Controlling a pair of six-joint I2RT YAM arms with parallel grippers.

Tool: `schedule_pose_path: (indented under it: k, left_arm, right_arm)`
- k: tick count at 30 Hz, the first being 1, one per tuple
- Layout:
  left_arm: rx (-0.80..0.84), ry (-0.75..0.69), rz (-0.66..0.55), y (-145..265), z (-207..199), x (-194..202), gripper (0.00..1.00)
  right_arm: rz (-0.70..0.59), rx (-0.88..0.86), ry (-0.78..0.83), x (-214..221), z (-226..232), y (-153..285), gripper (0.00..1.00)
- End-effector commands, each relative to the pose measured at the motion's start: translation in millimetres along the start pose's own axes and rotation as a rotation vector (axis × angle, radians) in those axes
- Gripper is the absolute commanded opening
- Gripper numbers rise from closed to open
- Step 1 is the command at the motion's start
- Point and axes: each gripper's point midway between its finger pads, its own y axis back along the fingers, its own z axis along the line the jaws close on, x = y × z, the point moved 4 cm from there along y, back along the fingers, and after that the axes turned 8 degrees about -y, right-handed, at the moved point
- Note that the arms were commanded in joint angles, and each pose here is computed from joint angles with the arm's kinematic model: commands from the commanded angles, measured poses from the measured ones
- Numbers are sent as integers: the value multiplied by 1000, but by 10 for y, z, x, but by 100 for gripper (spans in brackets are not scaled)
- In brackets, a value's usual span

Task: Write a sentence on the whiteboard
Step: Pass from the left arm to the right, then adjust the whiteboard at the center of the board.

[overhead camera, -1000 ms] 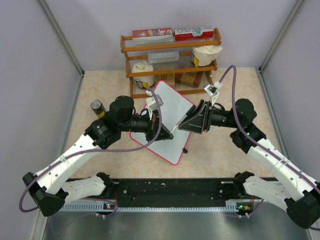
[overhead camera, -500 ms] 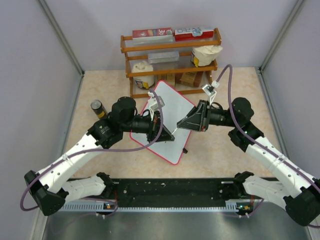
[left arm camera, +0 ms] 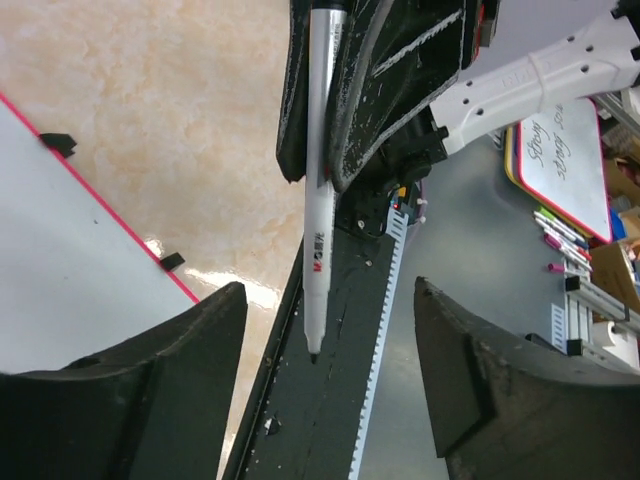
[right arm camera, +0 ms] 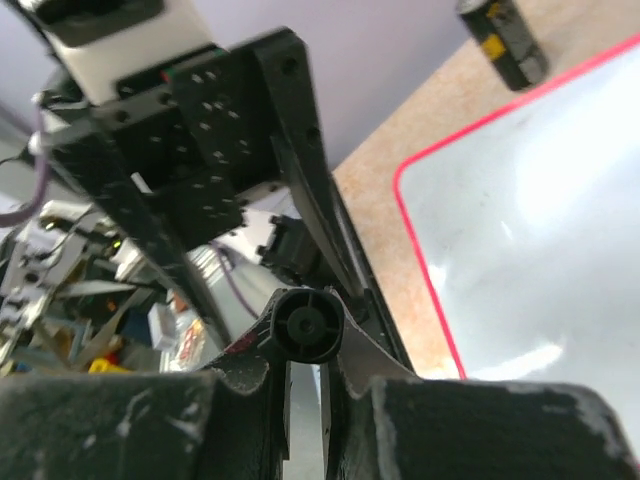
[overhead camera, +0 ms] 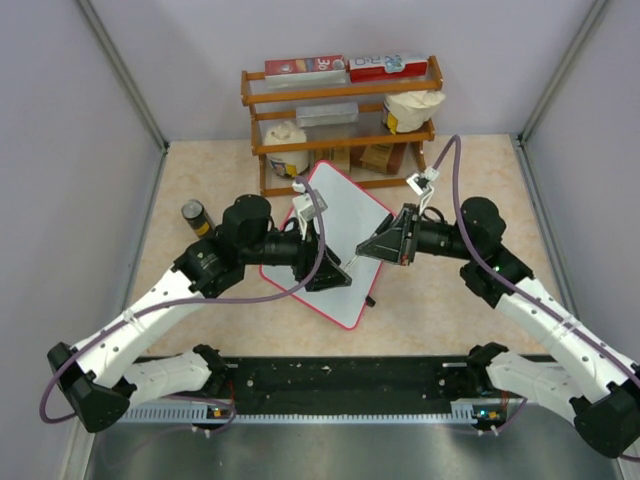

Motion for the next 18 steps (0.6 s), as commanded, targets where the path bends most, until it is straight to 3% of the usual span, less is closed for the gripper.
schedule_pose_path:
  k: [1, 7, 13, 18]
  left_arm:
    - [-108, -53, -102, 115, 34, -165, 74]
    - [-207, 33, -9, -199, 283, 111, 75]
    - [-312, 6, 115, -875, 474, 458, 72]
    - [-402, -32, 235, -1447, 690, 788, 49]
  right_arm:
    - [-168, 219, 84, -236, -87, 153, 0]
    - [-410, 640, 3, -375, -580, 665, 0]
    - [-559, 863, 3, -386, -766, 1221, 0]
    - [-620, 1005, 16, -349, -835, 1477, 0]
